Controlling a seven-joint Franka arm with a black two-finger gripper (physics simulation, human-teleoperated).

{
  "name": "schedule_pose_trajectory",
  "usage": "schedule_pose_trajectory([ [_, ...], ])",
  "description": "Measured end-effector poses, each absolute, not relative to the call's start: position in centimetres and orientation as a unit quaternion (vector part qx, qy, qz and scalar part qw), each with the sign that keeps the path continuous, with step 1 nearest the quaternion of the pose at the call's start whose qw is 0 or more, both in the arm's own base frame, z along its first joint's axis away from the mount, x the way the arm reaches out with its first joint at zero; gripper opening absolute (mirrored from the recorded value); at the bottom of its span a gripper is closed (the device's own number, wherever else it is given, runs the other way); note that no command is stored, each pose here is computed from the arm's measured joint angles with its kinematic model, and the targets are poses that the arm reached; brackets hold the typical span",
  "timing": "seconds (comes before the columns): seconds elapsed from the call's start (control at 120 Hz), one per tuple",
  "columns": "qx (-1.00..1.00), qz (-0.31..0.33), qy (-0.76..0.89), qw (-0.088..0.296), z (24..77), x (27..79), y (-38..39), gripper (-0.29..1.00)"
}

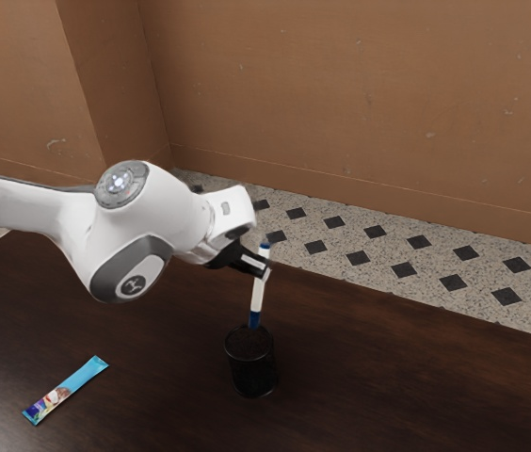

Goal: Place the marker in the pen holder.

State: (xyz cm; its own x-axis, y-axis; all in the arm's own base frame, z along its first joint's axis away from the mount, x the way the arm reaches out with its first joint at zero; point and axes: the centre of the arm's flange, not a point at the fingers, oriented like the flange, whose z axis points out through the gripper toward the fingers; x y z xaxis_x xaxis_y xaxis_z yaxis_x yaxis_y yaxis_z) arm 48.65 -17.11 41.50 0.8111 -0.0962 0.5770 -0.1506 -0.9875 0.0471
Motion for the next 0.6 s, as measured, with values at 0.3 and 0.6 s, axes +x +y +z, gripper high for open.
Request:
schedule_pose_trajectory([
  [0.3, 0.956, 0.289, -0.024, 0.053, 40.6, 47.4, -16.6, -0.08],
  [0.6, 0.959, 0.277, 0.0, 0.056, 40.5, 46.9, -17.3, 0.07],
])
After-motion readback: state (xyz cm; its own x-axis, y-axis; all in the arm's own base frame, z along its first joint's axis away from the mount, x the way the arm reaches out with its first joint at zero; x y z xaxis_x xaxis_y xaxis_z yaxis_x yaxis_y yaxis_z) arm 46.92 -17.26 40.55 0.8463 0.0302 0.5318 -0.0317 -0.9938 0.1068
